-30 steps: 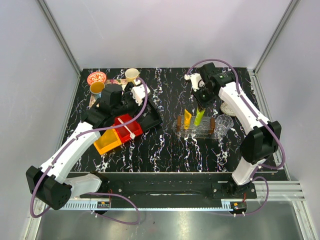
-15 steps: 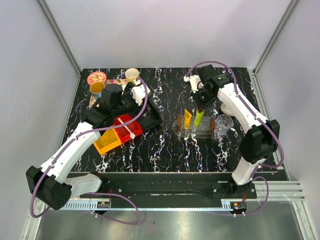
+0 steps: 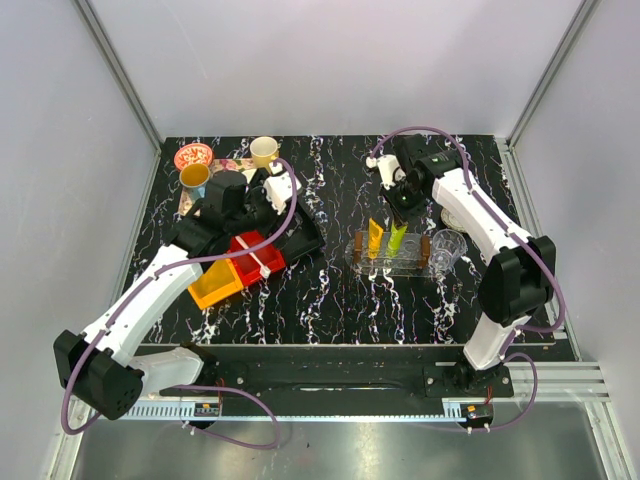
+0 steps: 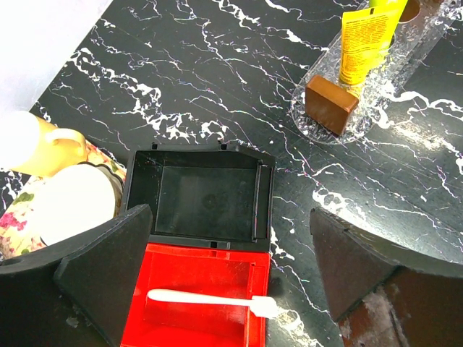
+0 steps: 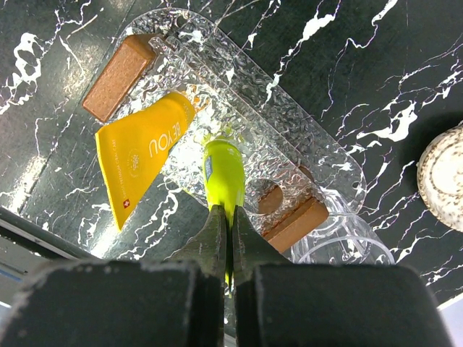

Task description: Prepare toiletry sets of a toothbrush and toothpaste on the tray

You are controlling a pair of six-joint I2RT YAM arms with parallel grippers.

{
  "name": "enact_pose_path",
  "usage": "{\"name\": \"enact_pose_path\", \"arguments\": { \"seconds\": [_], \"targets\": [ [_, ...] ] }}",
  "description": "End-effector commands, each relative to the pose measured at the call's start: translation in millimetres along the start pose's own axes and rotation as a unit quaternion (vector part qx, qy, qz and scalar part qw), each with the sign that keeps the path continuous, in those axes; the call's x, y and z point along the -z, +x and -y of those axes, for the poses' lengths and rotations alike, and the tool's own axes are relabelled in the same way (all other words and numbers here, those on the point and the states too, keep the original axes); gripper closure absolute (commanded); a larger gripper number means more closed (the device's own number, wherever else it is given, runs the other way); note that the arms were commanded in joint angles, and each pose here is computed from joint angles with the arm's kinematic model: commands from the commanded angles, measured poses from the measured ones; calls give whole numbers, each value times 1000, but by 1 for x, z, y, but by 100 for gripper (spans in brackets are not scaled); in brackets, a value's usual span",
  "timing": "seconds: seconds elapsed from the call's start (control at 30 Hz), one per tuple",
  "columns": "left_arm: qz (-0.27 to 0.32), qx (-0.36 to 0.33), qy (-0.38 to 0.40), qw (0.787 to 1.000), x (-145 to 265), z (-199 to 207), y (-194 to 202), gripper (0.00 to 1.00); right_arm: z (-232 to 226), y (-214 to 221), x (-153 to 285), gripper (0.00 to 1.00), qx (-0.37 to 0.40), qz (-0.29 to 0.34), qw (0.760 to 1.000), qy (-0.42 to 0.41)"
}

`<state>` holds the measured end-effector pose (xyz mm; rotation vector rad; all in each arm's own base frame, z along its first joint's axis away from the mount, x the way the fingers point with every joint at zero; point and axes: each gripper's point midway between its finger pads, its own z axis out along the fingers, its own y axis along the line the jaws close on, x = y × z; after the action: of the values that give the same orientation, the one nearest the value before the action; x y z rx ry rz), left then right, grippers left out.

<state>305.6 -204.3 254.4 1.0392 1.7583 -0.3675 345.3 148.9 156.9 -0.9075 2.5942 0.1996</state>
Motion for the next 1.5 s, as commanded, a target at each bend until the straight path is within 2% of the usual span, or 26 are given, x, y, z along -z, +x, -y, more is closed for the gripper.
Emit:
{"name": "enact_pose_path", "arguments": {
  "seconds": [0.0, 0.77, 1.47],
  "targets": [
    [27, -9, -14, 999, 4, -8, -13, 5, 6, -6, 0, 100, 3, 13, 1000, 13],
    [30, -8, -19, 999, 9, -8, -12, 5, -4, -9, 0, 100, 16, 10, 999, 40],
    [32, -7, -19, 999, 10, -8, -12, 4, -11, -7, -1, 96, 14, 21, 999, 44]
  ]
}}
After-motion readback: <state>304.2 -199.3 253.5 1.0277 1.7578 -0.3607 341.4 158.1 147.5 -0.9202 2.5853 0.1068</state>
